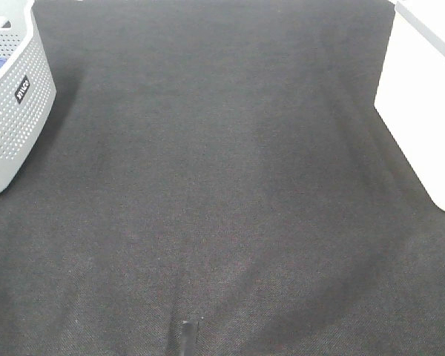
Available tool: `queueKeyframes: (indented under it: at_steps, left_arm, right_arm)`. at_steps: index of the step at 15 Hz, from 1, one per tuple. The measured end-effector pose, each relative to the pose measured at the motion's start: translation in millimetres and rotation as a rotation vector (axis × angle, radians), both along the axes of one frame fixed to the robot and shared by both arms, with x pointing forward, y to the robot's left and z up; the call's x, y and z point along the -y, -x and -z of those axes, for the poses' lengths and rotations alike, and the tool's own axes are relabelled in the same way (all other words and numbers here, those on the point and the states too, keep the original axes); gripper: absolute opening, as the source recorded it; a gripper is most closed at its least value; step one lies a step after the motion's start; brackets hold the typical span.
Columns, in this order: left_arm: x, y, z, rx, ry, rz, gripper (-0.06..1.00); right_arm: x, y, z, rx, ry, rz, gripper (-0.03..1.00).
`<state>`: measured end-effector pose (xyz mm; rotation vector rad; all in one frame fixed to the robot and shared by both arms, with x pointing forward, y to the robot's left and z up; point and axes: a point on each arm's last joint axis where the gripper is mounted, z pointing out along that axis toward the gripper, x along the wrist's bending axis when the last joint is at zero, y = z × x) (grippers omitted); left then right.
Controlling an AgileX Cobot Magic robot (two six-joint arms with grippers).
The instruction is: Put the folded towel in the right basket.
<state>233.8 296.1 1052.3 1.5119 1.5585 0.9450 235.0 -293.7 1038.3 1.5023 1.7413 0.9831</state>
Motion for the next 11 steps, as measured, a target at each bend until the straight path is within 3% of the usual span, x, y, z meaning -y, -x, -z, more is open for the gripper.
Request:
queueKeyframes:
  at_steps: [11]
  left_arm:
    - [0.0, 0.0, 0.0, 0.0, 0.001, 0.0, 0.99]
  right_arm:
    - [-0.1, 0.0, 0.0, 0.0, -0.002, 0.0, 0.96]
